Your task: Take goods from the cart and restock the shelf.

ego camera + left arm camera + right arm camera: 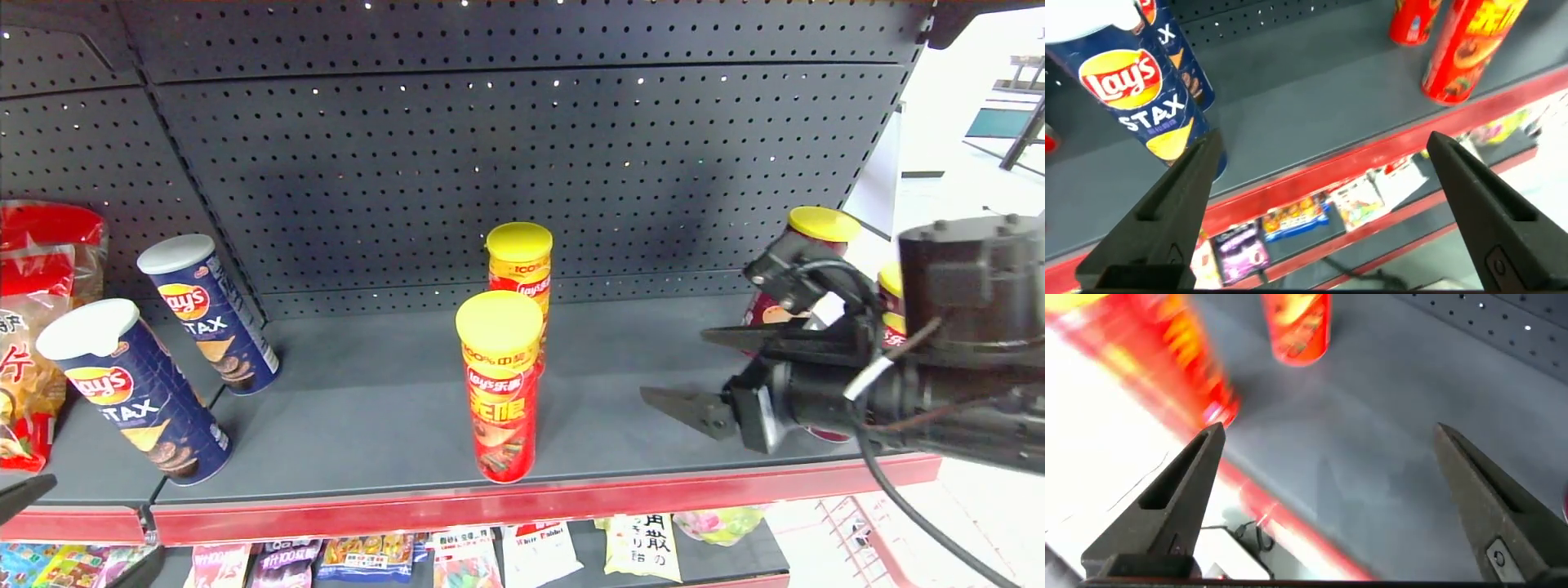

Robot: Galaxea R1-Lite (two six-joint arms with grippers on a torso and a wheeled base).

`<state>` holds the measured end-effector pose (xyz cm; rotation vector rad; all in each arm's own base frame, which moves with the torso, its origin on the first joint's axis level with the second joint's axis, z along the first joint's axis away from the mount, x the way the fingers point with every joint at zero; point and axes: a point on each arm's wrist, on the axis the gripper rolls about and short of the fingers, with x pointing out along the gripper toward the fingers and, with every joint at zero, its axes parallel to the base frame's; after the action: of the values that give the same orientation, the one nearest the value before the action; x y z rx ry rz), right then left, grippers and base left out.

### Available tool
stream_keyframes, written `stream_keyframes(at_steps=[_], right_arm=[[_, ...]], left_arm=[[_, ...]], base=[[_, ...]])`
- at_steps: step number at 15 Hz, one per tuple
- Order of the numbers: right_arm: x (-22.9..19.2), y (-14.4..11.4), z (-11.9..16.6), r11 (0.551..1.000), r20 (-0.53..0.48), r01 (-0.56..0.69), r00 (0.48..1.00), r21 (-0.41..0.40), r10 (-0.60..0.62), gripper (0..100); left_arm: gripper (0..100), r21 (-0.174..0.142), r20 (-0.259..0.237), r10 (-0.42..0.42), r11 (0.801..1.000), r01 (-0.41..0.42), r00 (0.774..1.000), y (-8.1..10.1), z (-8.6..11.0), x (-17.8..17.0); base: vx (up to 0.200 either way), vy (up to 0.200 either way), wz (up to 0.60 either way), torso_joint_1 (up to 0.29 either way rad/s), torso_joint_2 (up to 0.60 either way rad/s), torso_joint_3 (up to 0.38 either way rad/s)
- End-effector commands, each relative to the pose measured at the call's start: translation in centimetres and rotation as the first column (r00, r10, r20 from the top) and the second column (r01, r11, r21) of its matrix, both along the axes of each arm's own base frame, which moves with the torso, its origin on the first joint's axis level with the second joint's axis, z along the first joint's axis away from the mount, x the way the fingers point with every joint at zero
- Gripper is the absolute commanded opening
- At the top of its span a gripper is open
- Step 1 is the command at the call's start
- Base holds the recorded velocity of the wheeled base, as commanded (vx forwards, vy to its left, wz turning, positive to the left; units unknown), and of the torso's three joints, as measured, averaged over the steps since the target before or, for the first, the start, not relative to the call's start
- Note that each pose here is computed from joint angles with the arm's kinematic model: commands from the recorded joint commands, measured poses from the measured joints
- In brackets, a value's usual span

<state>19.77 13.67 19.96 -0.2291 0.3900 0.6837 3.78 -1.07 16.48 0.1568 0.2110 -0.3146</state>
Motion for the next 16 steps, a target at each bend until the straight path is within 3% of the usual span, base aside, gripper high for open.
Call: stream_keyframes(at_steps=[1, 3, 4, 5, 6, 9, 13, 16], right_arm=[[-7.5, -4.3, 0.7, 0.997, 0.105, -0.042, 0.994, 0.063, 0.035, 100], [-10.4, -6.9, -0.3, 0.996, 0.153, 0.033, 0.987, 0.077, -0.045, 100], [-12.0, -8.7, -0.9, 0.983, 0.205, 0.158, 0.963, 0.09, -0.173, 100], [-12.9, -10.1, -0.9, 0.942, 0.254, 0.316, 0.908, 0.109, -0.334, 100], [-13.6, -10.9, -0.8, 0.913, 0.279, 0.385, 0.869, 0.138, -0.409, 100], [-14.7, -11.9, -0.4, 0.881, 0.319, 0.433, 0.822, 0.188, -0.472, 100], [-14.6, -12.2, -0.6, 0.852, 0.305, 0.483, 0.795, 0.202, -0.524, 100], [-14.7, -12.3, -0.5, 0.847, 0.305, 0.486, 0.79, 0.216, -0.531, 100]], left_arm=[[100, 0.035, -0.042, -0.012, 0.999, 0.014, 0.999, -0.2, -0.3, 0.8], [100, 0.038, -0.078, -0.038, 0.998, 0.041, 0.996, -0.4, -0.7, 1.2], [100, 0.038, -0.114, -0.065, 0.997, 0.07, 0.991, -0.6, -1.0, 1.6], [100, 0.039, -0.151, -0.08, 0.995, 0.087, 0.985, -0.9, -1.2, 2.5], [100, 0.03, -0.172, -0.092, 0.995, 0.099, 0.981, -1.3, -1.2, 3.5], [100, -0.06, -0.176, -0.146, 0.989, 0.137, 0.973, -4.0, -0.9, 9.0], [100, -0.057, -0.239, -0.165, 0.986, 0.156, 0.957, -6.5, -3.5, 14.2], [100, -0.114, -0.294, -0.224, 0.973, 0.199, 0.929, -8.4, -5.4, 16.0]], base=[[0.0, 0.0, 0.0, 0.0, 0.0, 0.0], [0.0, 0.0, 0.0, 0.0, 0.0, 0.0], [0.0, 0.0, 0.0, 0.0, 0.0, 0.0], [0.0, 0.0, 0.0, 0.0, 0.0, 0.0], [0.0, 0.0, 0.0, 0.0, 0.0, 0.0], [0.0, 0.0, 0.0, 0.0, 0.0, 0.0], [0.0, 0.0, 0.0, 0.0, 0.0, 0.0], [0.0, 0.0, 0.0, 0.0, 0.0, 0.0]])
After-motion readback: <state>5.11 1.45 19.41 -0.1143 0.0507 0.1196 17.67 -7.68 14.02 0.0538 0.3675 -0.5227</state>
